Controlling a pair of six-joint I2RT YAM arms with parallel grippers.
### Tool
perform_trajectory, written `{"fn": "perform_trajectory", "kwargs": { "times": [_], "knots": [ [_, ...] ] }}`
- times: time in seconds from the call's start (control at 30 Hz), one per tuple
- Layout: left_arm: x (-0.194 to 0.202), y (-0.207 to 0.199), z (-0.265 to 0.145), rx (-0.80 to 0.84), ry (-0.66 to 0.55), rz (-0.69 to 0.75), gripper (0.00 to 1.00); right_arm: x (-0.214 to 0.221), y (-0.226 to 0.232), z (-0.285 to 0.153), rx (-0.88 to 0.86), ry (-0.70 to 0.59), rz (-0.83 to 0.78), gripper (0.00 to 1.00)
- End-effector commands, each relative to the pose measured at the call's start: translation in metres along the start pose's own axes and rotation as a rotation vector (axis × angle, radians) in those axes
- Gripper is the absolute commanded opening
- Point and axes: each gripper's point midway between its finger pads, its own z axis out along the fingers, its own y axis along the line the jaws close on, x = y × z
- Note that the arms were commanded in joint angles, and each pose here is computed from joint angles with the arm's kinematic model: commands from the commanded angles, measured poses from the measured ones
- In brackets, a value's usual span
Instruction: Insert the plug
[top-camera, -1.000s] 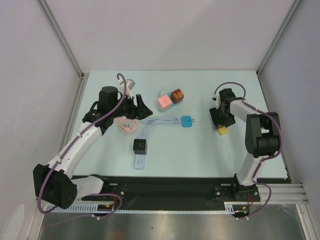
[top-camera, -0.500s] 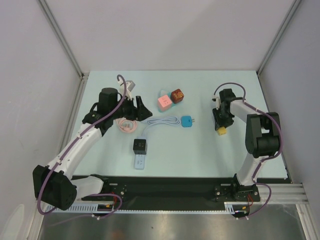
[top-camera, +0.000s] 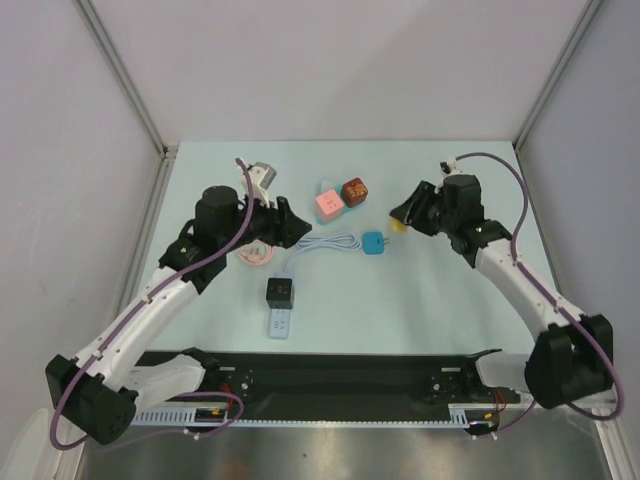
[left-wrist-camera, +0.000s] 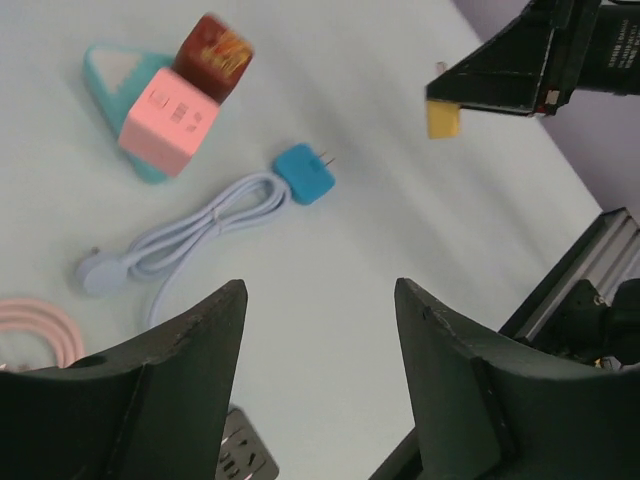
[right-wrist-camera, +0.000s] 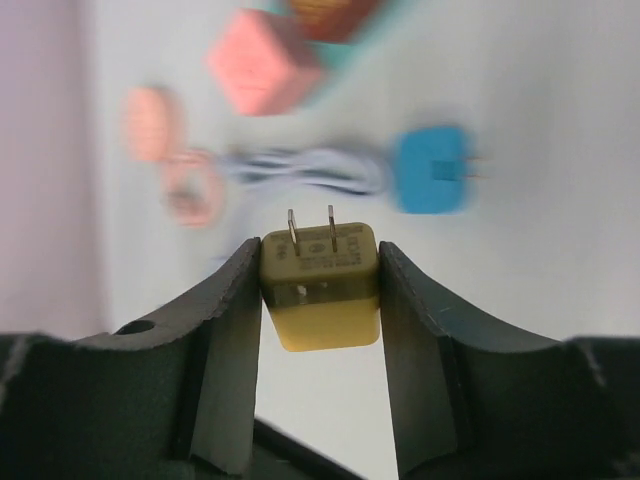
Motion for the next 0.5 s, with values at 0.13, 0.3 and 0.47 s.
{"fn": "perform_trajectory", "kwargs": {
  "times": [0.13,0.3,0.47],
  "knots": [
    [-0.046,-0.064,0.004,0.134,-0.242,0.324,0.73,-0.042,0.15,-0.058,-0.473,-0.175,0.486,0.0],
    [-0.051,-0.091,-0.005,0.199,-0.349,0.371,0.76,-0.029,0.184,-0.089,-0.689,-0.119,0.736,0.0],
    [-0.058,-0.106,-0.004,0.219,-0.415,0.365,0.75,-0.023,0.183,-0.103,-0.781,-0.131,0.854,0.0]
  ]
}}
